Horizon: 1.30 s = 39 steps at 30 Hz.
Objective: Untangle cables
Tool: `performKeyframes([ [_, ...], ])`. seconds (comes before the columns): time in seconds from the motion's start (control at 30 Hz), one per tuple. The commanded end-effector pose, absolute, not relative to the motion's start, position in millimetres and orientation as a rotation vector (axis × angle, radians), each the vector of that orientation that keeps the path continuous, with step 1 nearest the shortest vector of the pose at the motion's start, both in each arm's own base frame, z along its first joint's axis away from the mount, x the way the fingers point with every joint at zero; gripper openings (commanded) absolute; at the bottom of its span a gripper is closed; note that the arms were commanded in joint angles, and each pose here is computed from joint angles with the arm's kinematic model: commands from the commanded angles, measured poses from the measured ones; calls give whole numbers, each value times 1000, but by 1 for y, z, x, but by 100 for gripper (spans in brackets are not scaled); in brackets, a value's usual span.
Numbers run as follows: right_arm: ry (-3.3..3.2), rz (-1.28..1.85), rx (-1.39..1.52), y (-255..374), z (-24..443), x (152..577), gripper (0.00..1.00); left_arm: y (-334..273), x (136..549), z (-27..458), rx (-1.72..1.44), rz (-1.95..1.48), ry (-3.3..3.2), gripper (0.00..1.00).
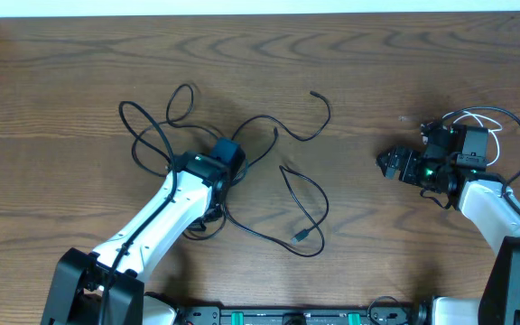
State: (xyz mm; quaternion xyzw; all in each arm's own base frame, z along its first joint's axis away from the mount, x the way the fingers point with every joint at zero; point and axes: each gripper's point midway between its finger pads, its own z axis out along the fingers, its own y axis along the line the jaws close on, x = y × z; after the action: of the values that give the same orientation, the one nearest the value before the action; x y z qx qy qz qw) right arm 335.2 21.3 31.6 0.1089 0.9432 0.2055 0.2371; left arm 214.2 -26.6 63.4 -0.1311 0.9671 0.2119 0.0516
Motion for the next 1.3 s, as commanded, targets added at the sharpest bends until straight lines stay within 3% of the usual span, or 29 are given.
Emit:
performKeyframes([
  [0.0, 2588, 568, 271, 24, 31, 335, 99, -2, 226, 76, -359, 851, 2800, 51],
  [0.37, 2588, 568, 271, 24, 31, 335, 99, 10, 257, 96, -428, 869, 2642, 51],
  [0.6, 2588, 568, 271, 24, 31, 335, 99, -29, 283, 118, -499, 553, 2687, 57],
  [0.83, 2588, 568, 271, 24, 31, 335, 99, -101, 292, 100, -316, 11, 2860, 57],
  [1.27, 2588, 568, 271, 24, 31, 335, 99, -110, 264, 53, -211, -37, 3026, 57],
])
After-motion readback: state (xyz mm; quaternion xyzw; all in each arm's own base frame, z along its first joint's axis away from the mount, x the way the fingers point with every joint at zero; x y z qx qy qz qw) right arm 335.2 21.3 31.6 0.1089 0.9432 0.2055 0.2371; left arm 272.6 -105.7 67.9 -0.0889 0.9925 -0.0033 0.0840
